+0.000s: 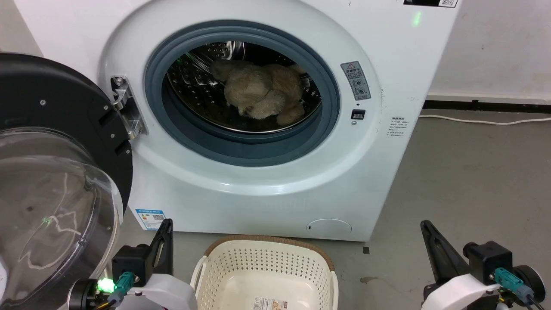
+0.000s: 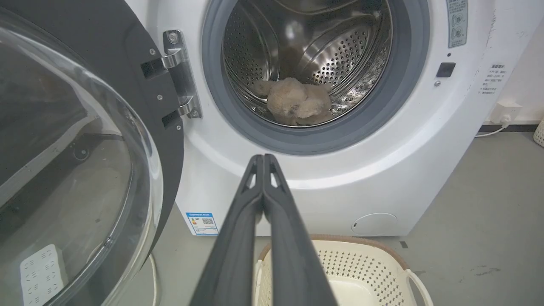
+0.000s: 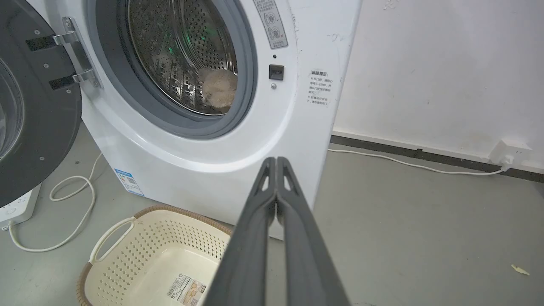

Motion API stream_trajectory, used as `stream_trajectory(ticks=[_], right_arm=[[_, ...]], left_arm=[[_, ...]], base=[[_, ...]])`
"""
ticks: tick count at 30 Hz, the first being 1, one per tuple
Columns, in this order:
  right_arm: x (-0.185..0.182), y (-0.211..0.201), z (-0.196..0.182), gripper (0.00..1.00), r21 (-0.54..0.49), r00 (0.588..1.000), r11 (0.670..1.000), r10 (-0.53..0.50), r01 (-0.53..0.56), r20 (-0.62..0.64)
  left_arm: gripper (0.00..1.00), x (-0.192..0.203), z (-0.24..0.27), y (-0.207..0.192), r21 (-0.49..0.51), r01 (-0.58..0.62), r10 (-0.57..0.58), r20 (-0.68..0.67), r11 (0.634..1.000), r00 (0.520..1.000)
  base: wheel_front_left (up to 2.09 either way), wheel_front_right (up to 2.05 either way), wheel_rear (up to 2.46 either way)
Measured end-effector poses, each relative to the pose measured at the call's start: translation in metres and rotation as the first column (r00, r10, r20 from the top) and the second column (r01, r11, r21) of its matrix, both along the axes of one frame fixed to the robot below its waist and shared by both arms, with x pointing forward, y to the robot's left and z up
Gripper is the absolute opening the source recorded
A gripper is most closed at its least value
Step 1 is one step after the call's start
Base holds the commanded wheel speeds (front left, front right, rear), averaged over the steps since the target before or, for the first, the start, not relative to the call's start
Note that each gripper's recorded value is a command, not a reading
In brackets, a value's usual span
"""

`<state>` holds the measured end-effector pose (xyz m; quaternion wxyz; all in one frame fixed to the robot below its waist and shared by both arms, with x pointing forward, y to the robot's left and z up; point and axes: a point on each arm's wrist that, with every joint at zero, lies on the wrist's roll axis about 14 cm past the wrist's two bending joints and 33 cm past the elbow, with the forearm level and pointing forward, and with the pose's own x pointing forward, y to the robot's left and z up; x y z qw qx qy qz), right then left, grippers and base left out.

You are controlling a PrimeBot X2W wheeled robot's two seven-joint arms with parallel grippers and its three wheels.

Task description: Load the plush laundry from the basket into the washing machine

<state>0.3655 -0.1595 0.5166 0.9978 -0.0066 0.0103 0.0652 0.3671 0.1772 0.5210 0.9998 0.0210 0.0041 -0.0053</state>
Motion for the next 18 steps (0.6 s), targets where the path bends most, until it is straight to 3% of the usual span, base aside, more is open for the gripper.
stream_trajectory(ticks=[18], right_arm=[[0.0033, -0.0007, 0.0049, 0.0, -0.027, 1.0, 1.0, -0.002, 0.002, 0.003]], left_arm=[[0.0, 0.0021, 0.0, 0.0014, 0.008, -0.015, 0.015, -0.012, 1.0, 1.0]], base=[[0.0, 0.0, 0.0]])
